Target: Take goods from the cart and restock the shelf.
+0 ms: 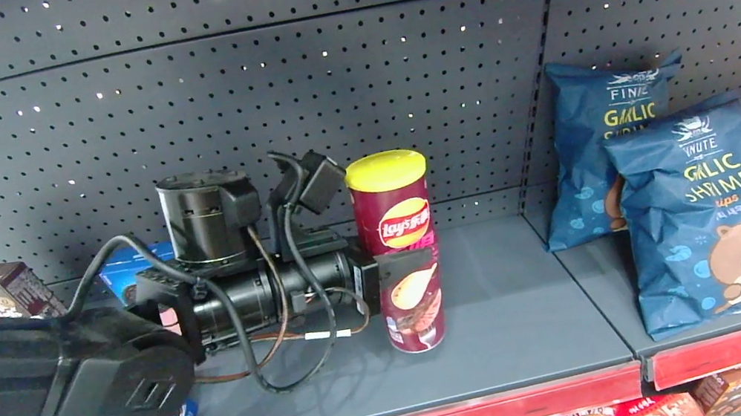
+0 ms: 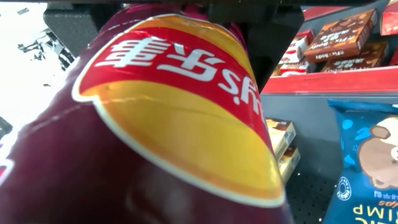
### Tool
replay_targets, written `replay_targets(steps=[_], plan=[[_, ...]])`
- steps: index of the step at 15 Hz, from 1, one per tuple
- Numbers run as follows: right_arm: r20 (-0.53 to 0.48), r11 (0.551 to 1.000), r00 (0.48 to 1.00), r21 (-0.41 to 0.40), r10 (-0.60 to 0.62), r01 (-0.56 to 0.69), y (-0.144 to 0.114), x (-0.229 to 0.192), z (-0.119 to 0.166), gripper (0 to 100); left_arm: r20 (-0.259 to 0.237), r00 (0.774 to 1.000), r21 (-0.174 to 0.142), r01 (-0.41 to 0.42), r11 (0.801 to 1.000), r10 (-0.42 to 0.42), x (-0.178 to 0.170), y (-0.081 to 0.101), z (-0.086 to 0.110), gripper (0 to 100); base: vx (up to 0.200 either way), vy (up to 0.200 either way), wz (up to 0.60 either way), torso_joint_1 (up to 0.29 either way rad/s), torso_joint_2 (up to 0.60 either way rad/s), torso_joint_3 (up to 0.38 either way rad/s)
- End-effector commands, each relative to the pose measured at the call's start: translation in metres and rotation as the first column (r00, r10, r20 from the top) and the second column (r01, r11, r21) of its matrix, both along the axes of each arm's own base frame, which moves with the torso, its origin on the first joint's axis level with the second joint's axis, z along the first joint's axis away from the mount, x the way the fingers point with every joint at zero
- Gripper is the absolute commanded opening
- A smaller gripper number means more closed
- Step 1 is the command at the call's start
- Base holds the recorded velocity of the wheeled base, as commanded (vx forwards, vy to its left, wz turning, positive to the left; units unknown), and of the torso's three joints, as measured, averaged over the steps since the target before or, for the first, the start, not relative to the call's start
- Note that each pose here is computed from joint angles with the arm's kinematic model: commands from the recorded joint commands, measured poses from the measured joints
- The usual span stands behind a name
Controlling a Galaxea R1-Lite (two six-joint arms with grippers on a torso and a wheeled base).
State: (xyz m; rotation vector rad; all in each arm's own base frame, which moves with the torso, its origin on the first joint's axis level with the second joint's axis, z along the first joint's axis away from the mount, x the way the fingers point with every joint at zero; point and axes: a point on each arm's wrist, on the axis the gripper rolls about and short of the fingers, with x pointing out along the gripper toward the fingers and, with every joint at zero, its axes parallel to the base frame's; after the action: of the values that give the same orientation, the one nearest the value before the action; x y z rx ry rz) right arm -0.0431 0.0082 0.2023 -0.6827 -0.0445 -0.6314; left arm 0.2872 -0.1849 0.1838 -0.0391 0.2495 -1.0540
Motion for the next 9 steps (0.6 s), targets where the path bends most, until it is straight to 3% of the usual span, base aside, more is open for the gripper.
replay_targets(steps=[1, 9], plan=[[0.025, 1.000, 1.000, -0.009, 0.005, -0.005, 0.003, -0.010, -0.004, 0, 0.016, 1.000, -0.010, 0.010, 1.000, -0.010, -0.022, 0.009, 0.010, 0, 0.000, 0.000, 0.00, 0.000, 0.00, 0.000], [0.036, 1.000, 0.999, -0.012, 0.021, -0.020, 0.003, -0.014, -0.004, 0, -0.030, 1.000, 0.019, 0.006, 1.000, -0.005, -0.030, 0.015, -0.003, 0, 0.000, 0.000, 0.00, 0.000, 0.00, 0.000]])
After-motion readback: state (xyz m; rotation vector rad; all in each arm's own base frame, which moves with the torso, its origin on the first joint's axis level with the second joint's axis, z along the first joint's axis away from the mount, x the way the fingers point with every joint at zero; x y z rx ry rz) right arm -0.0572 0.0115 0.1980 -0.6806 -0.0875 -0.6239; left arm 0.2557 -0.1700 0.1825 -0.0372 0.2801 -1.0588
